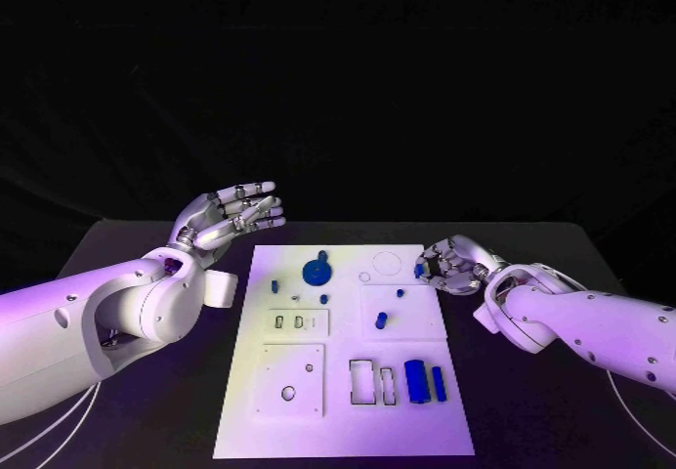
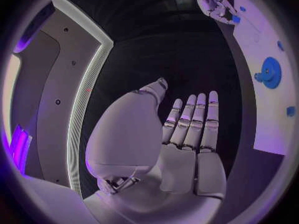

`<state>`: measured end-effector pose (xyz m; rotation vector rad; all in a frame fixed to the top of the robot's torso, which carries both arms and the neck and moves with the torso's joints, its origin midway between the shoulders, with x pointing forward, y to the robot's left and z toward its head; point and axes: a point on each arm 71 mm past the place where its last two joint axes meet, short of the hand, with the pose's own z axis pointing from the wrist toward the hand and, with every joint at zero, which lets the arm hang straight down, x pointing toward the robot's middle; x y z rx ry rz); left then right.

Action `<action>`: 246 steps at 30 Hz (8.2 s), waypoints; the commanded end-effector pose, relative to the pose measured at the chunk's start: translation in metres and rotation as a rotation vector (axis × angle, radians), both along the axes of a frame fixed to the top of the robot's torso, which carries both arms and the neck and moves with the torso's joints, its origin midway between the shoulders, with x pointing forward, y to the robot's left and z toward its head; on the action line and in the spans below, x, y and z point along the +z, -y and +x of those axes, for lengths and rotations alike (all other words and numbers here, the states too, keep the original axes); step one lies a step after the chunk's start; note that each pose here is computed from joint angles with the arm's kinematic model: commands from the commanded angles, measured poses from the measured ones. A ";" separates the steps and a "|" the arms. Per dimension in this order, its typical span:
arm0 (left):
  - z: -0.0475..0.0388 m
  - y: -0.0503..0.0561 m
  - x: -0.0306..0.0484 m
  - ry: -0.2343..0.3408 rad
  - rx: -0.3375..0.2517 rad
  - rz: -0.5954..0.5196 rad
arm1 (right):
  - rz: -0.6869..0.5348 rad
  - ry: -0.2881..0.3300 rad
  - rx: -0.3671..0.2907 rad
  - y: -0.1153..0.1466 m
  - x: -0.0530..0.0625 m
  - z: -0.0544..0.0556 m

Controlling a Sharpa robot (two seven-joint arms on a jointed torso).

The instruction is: Assemble the parts on the task board

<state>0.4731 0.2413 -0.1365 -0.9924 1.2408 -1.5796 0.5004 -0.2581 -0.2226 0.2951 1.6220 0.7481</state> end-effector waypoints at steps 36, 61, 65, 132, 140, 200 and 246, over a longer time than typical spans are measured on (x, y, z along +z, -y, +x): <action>-0.0011 0.000 0.0014 0.006 -0.010 -0.008 | -0.008 0.002 0.000 -0.005 -0.001 0.000; 0.0006 -0.003 0.0004 0.002 -0.004 -0.005 | 0.049 0.026 -0.007 -0.033 0.025 -0.013; 0.0020 -0.003 -0.0003 -0.001 -0.001 -0.006 | 0.049 0.028 0.021 -0.052 0.034 -0.020; 0.0139 0.001 -0.0075 -0.023 0.010 -0.007 | -0.141 0.036 0.321 -0.219 -0.020 -0.073; 0.0136 0.000 -0.0075 -0.024 0.012 -0.006 | -0.148 0.043 0.313 -0.218 -0.020 -0.072; 0.0146 -0.004 -0.0097 -0.042 0.009 0.015 | -0.066 0.145 0.301 -0.203 -0.002 -0.080; 0.0180 0.059 -0.0639 -0.470 -0.442 1.184 | 0.169 0.001 0.015 -0.040 0.062 -0.036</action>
